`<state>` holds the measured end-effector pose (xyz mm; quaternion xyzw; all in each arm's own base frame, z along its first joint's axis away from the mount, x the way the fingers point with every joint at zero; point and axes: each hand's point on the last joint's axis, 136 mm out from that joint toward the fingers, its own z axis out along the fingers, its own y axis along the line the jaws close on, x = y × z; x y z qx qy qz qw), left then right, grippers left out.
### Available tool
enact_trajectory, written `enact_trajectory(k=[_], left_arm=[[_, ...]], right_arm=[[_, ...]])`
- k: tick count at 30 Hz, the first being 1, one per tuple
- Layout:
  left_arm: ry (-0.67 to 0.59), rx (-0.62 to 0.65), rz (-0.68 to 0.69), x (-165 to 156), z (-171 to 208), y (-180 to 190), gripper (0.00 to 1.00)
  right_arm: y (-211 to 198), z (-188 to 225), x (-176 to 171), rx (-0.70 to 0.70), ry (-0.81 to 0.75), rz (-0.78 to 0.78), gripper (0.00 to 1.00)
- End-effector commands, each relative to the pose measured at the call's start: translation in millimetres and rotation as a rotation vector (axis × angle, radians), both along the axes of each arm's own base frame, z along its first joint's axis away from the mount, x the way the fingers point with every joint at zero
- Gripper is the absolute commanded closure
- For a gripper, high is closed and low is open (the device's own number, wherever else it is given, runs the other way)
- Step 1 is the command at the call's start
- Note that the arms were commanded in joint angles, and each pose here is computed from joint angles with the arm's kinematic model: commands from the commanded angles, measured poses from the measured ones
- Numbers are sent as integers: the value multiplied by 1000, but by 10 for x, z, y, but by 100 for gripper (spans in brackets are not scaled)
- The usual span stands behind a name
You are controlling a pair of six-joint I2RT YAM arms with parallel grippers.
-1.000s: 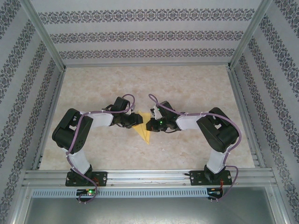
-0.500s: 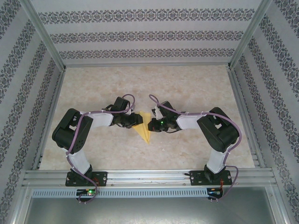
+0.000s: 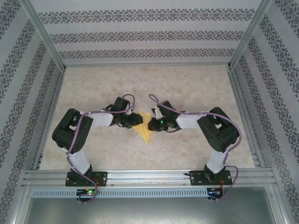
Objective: Fold a paper plane with a square sheet of paper (fold left side to right side)
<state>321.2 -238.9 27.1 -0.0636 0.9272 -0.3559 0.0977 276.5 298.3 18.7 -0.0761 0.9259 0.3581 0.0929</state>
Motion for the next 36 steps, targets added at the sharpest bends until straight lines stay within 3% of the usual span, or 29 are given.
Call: enact_trajectory(k=[1,13,25,31,33,36], left_arm=[[75,143,25,-144,-366,217,60],[61,124,23,-117,-294,183,60],[-28,14,24,3,189,38,55],[-111,102,39,28,448,205,51],[-131,117,28,25,497,229,53],[-128,60,-21,15,525,116,68]], right_arm=[[-40,73,101,-12,-35,-12,100],[-109,-139,48,-79,13,-15,100],[-259,-561,-117,-186,119,-27,100],[-300,-622,-155,-208,132,-30,100],[-302,-618,-157,-209,128,-24,100],[-337,-624,-153,-234,123,-20,100]])
